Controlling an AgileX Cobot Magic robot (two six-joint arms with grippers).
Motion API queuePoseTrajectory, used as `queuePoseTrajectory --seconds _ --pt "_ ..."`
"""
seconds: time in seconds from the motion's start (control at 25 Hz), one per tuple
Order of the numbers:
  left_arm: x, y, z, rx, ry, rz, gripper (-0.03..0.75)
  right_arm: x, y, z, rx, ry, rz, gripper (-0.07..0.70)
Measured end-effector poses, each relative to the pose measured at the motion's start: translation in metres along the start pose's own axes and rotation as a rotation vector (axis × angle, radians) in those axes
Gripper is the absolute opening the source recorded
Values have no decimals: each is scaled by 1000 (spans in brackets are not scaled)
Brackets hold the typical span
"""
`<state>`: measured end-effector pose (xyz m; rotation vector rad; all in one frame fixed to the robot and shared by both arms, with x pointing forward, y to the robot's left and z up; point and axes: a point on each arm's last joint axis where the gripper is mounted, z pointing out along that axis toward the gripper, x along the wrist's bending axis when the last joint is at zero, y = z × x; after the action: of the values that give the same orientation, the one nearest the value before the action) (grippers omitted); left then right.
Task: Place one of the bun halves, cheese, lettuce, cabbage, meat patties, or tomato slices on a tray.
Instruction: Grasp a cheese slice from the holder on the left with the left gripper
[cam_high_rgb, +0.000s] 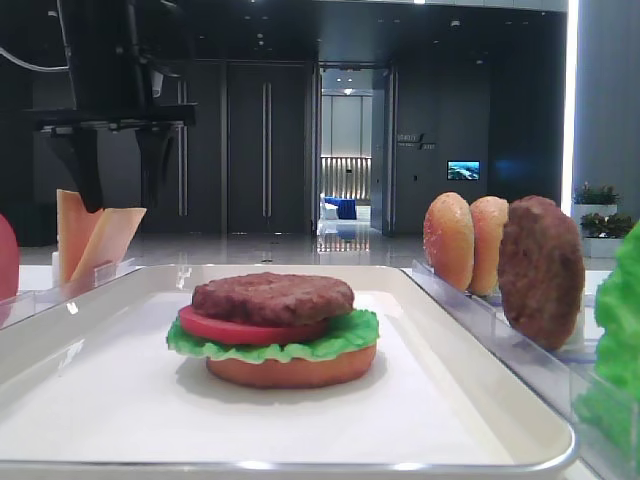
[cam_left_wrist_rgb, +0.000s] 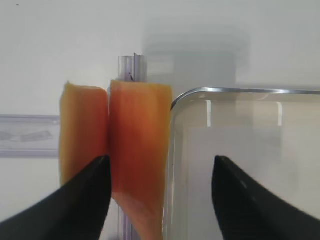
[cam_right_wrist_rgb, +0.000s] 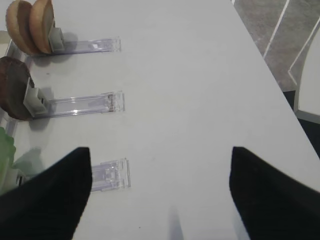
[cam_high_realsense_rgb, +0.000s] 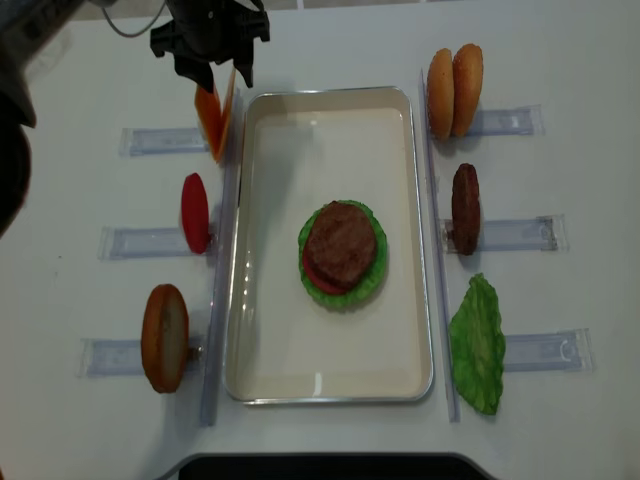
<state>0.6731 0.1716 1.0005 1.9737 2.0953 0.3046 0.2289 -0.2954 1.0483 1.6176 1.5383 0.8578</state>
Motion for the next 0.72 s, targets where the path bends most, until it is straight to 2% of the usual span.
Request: queuePoseTrajectory --seconds 0.16,0.36,0.44,0.56,0.64,0.72 --pt "-1 -1 10 19 6 1 474 0 0 0 0 1 0 539" --pt "-1 -3 21 41 14 3 423 0 0 0 0 1 0 539" --pt "-1 -3 22 44 15 3 355 0 0 0 0 1 0 539" --pt "-1 -3 22 47 19 10 132 0 0 0 0 1 0 539" --pt "0 -3 22 47 21 21 56 0 0 0 0 1 0 539" --pt "0 -3 21 49 22 25 30 0 0 0 -1 1 0 539"
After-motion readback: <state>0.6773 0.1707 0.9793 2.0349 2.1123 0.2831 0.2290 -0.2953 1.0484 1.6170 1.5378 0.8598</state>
